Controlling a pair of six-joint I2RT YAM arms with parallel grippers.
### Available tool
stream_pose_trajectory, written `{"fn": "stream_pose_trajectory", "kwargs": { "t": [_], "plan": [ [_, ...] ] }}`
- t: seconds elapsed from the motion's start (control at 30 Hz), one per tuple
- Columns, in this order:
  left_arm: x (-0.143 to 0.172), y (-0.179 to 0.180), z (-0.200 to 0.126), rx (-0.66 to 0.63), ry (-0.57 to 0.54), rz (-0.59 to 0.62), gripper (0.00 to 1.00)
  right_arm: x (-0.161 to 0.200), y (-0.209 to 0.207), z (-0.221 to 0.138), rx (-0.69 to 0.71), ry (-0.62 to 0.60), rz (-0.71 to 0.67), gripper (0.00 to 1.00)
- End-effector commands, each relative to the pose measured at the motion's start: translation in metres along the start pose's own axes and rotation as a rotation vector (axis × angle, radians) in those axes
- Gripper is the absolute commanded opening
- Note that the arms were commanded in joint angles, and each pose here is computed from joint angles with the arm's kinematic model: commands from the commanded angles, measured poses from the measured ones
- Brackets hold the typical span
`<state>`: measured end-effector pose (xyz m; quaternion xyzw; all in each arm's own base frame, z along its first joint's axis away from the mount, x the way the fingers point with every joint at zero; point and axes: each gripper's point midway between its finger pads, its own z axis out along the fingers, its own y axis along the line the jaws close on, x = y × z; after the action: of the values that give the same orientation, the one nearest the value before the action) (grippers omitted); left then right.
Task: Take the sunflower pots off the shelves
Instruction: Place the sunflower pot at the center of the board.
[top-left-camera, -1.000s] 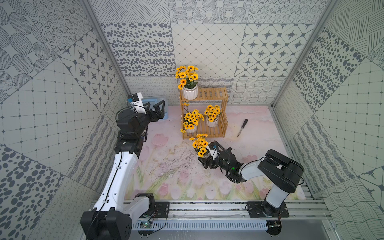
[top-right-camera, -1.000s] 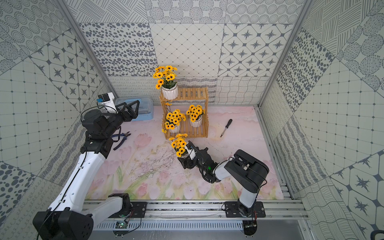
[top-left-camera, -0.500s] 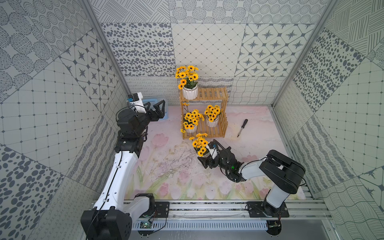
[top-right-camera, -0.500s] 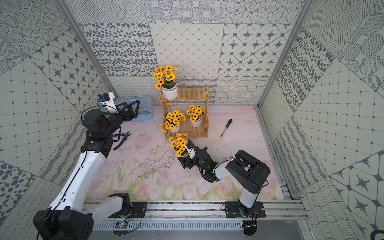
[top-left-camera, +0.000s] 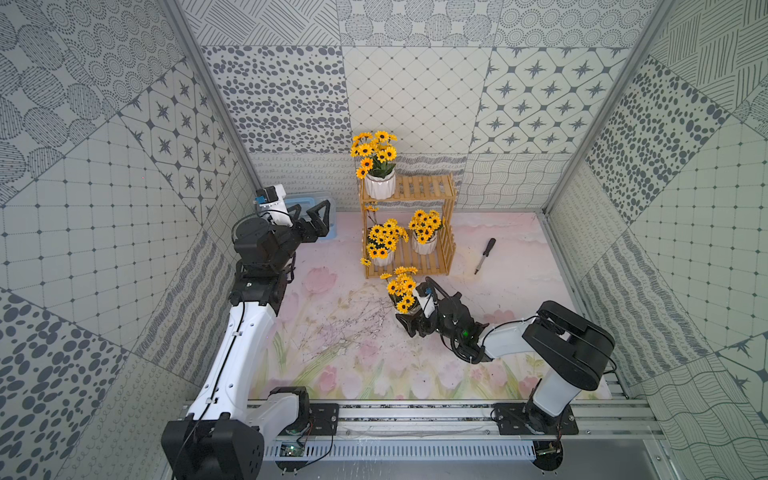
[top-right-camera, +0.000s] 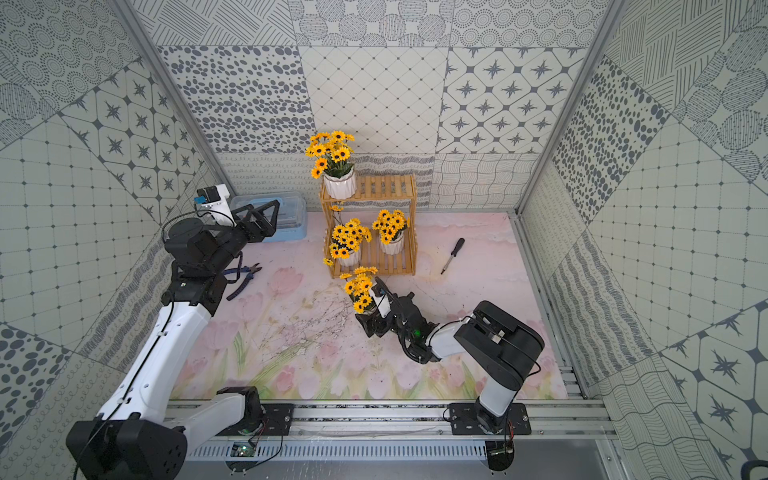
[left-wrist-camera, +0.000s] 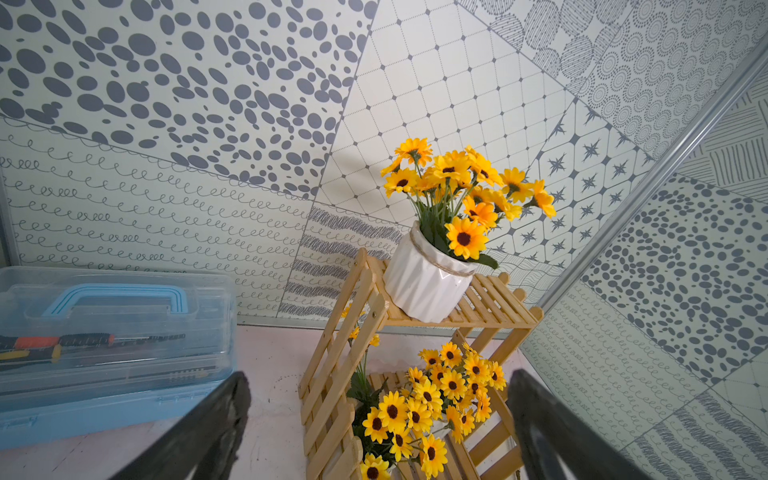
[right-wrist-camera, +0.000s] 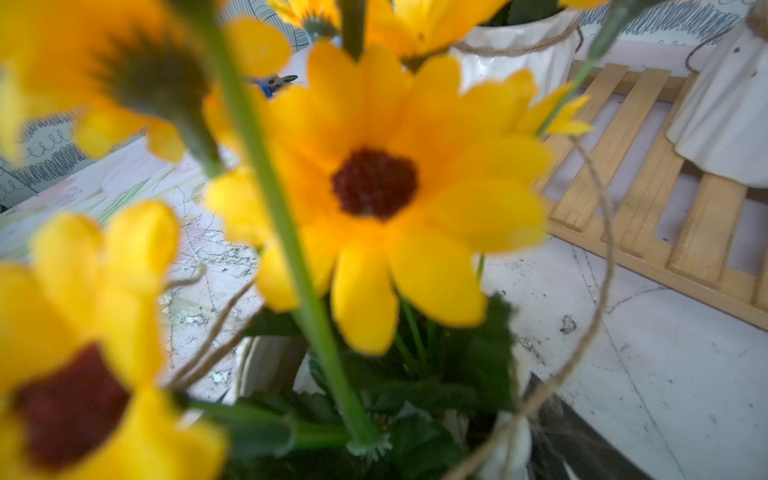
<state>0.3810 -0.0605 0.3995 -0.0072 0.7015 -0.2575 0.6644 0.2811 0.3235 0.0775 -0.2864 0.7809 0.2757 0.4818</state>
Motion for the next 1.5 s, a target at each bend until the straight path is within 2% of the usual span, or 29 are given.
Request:
{"fn": "stream_pose_trajectory", "kwargs": {
  "t": [0.0,0.27,0.8,0.83,1.03,1.47],
  "plan": [
    [-0.006,-0.006,0.0,0.025,-0.011,0.012,0.97,0.05,-0.011,-0.004,0.05,0.186,0.021,0.61],
    [-0.006,-0.006,0.0,0.025,-0.011,0.013,0.97,0.055,-0.013,-0.004,0.062,0.203,0.027,0.66],
    [-0.005,-0.006,0.001,0.026,-0.009,0.012,0.97,0.058,-0.011,-0.008,0.052,0.267,0.013,0.91],
    [-0.006,-0.006,0.0,0.026,-0.012,0.013,0.97,0.046,-0.009,-0.004,0.048,0.243,0.011,0.92],
    [-0.005,-0.006,0.0,0.025,-0.011,0.013,0.97,0.043,-0.007,-0.007,0.04,0.241,0.007,0.98],
    [-0.006,-0.006,0.001,0.025,-0.013,0.008,0.97,0.037,-0.004,-0.013,0.03,0.254,0.003,0.98]
  ]
}}
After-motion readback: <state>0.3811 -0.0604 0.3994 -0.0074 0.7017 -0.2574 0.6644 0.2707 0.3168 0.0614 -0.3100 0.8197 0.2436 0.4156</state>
